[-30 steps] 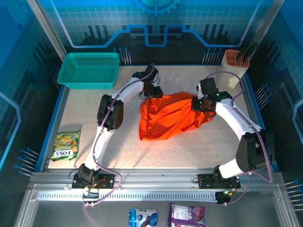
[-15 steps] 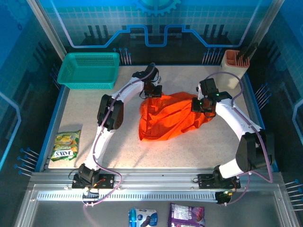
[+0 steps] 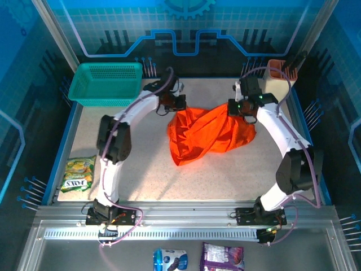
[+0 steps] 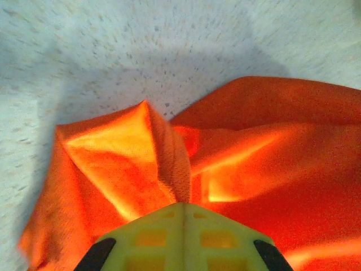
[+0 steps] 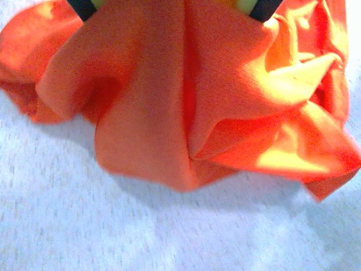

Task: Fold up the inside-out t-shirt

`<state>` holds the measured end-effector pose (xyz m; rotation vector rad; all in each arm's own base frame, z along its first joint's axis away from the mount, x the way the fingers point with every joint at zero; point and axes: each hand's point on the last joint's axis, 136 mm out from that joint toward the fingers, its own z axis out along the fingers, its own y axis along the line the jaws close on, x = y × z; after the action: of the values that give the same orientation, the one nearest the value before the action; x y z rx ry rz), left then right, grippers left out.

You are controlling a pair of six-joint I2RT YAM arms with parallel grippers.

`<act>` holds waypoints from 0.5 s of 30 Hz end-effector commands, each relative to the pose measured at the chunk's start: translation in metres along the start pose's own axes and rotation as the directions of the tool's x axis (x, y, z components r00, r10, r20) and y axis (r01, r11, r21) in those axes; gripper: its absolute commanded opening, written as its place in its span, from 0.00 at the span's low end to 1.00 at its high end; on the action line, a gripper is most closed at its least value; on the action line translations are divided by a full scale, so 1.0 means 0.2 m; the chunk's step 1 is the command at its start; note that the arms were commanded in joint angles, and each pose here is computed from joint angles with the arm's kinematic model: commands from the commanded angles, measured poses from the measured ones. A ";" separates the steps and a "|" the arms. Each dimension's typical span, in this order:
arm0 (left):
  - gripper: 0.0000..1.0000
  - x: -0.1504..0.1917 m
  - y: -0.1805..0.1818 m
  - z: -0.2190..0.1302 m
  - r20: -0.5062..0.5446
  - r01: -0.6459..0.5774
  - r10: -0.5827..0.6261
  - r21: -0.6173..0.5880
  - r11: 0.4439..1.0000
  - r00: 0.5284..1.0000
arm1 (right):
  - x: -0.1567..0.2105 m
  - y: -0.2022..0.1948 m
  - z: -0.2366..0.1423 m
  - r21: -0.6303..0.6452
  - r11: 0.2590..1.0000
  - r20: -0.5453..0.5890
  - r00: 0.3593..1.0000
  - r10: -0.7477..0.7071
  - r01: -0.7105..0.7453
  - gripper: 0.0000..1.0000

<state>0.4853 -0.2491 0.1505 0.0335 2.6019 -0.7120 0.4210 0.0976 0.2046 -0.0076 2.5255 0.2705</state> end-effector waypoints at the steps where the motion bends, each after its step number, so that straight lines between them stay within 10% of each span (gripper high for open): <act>1: 0.00 -0.12 -0.05 -0.33 0.168 0.041 -0.055 0.090 0.995 0.984 | -0.24 0.03 -0.05 -0.017 0.998 0.072 0.996 -0.060 0.062 0.00; 10: 0.00 0.28 -0.02 -0.73 0.221 0.130 -0.166 0.170 0.977 0.961 | -0.57 0.38 0.01 -0.224 0.954 0.115 0.978 -0.176 0.198 0.00; 15: 0.00 0.49 0.02 -0.78 0.209 0.214 -0.257 0.209 0.954 0.943 | -0.44 0.45 0.08 -0.076 0.955 0.003 0.957 -0.289 0.288 0.26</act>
<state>0.3439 -0.1746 0.2255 -0.2233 2.3566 -0.8948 0.5289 0.1698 0.2846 -0.3030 2.3390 0.3702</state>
